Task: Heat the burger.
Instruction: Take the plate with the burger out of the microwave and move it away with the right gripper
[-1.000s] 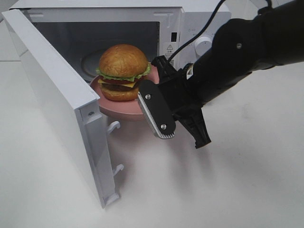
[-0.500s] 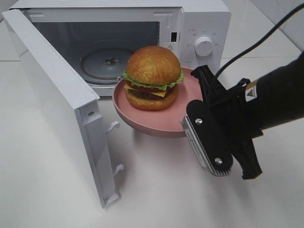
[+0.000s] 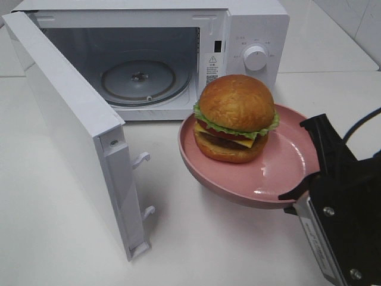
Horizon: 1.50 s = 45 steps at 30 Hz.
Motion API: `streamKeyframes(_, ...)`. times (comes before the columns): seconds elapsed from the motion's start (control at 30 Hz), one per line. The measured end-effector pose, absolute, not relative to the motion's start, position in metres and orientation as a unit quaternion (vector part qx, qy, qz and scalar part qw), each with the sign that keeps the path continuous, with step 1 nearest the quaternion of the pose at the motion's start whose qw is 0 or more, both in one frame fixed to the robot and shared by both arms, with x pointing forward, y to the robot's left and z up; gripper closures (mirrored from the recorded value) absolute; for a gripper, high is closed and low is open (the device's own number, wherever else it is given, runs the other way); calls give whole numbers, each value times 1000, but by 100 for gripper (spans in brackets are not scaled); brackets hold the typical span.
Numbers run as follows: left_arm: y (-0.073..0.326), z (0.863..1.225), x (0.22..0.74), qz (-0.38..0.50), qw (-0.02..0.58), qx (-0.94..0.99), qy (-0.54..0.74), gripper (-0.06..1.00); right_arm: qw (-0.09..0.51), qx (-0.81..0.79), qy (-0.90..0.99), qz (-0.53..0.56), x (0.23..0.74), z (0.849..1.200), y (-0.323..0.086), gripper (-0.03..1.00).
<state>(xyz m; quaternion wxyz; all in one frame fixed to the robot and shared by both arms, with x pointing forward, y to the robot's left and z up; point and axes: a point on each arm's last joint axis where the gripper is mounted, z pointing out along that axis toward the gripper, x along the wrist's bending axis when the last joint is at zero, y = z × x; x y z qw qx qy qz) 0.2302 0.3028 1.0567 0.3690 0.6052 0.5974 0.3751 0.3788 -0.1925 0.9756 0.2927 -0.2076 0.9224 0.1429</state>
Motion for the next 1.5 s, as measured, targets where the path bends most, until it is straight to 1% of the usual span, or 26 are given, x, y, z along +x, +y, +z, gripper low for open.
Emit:
streamKeyframes(0.27,303,1057,230,375,369,605,597,-4,297,-146,937,115,365,977,-213,89)
streamKeyframes(0.53,303,1057,230,375,369,605,597,-4,290,-34,955,60,365,977,-231,89)
streamKeyframes(0.57,303,1057,230,375,369,605,597,-4,295,0,954,51,366,977,-234,89)
streamKeyframes(0.73,303,1057,230,375,369,605,597,-4,311,70,947,30,368,979,-242,89)
streamKeyframes(0.97,303,1057,230,375,369,605,597,-4,317,168,933,12,369,979,-250,89)
streamKeyframes(1.1,303,1057,230,375,369,605,597,-4,312,242,919,-16,375,971,-253,89)
streamKeyframes(1.3,303,1057,230,375,369,605,597,-4,314,326,891,-18,383,962,-251,89)
streamKeyframes(1.5,303,1057,230,375,369,605,597,-4,311,422,851,-30,396,945,-246,89)
